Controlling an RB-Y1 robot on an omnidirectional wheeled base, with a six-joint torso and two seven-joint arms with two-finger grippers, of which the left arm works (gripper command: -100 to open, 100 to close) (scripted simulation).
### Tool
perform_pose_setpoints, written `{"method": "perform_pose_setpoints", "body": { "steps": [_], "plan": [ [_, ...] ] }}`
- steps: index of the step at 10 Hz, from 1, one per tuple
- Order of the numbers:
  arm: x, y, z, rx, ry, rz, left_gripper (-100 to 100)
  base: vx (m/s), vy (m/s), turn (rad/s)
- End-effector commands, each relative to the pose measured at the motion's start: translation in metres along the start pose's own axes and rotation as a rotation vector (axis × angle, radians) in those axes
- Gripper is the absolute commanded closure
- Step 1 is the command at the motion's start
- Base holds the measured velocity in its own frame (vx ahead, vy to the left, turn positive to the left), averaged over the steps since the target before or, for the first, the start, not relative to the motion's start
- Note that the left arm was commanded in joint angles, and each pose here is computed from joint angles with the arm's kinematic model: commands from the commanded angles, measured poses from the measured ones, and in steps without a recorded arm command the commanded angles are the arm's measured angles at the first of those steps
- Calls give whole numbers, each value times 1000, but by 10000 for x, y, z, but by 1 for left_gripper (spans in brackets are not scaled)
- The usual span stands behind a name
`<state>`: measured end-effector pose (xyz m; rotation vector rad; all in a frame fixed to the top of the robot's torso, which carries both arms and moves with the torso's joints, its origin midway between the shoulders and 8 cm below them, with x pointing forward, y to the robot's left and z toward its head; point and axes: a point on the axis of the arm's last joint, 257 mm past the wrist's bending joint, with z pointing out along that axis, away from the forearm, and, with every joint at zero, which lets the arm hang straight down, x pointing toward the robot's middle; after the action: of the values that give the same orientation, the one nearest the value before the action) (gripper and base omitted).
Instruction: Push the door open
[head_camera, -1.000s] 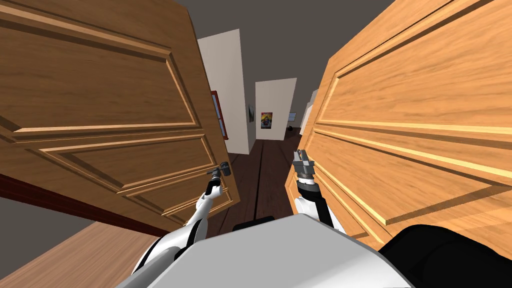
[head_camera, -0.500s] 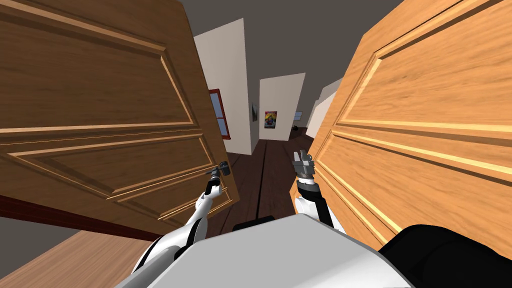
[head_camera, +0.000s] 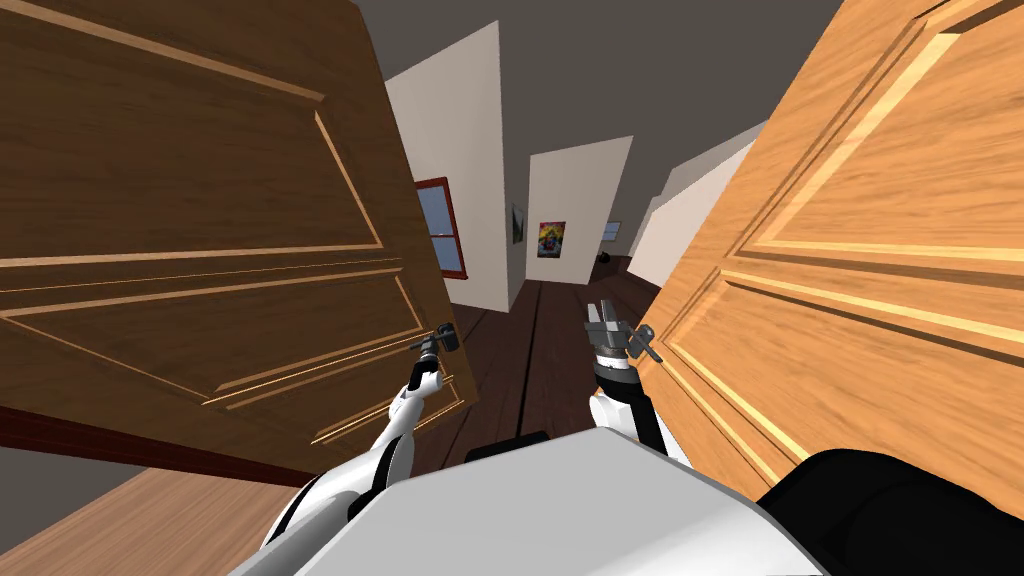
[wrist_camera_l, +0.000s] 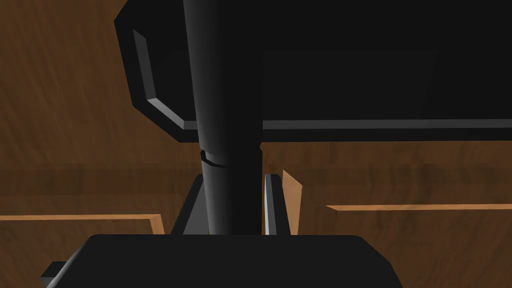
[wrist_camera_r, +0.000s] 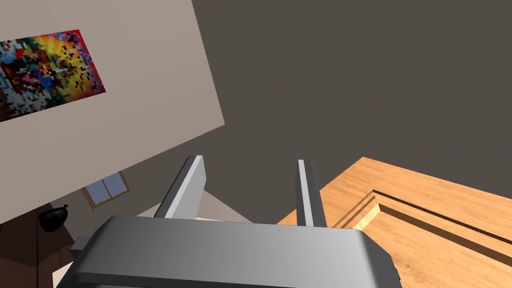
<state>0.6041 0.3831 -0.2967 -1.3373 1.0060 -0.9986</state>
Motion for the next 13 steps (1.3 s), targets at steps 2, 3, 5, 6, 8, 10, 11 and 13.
{"method": "perform_pose_setpoints", "body": {
  "steps": [2,3,5,6,8,10,11,13],
  "plan": [
    [-131,-42,24,9,-18,4,100,196,-84,178],
    [-155,-42,25,9,-22,4,100,181,-87,204],
    [-203,-42,27,9,-30,3,100,194,-74,122],
    [-226,-42,28,10,-33,3,100,186,-81,176],
    [-248,-42,28,10,-37,3,100,151,-73,131],
    [-300,-42,29,10,-45,3,100,170,-91,163],
    [-328,-42,30,10,-50,2,100,216,-108,176],
    [-360,-42,30,10,-55,2,100,192,-99,136]
  ]
}}
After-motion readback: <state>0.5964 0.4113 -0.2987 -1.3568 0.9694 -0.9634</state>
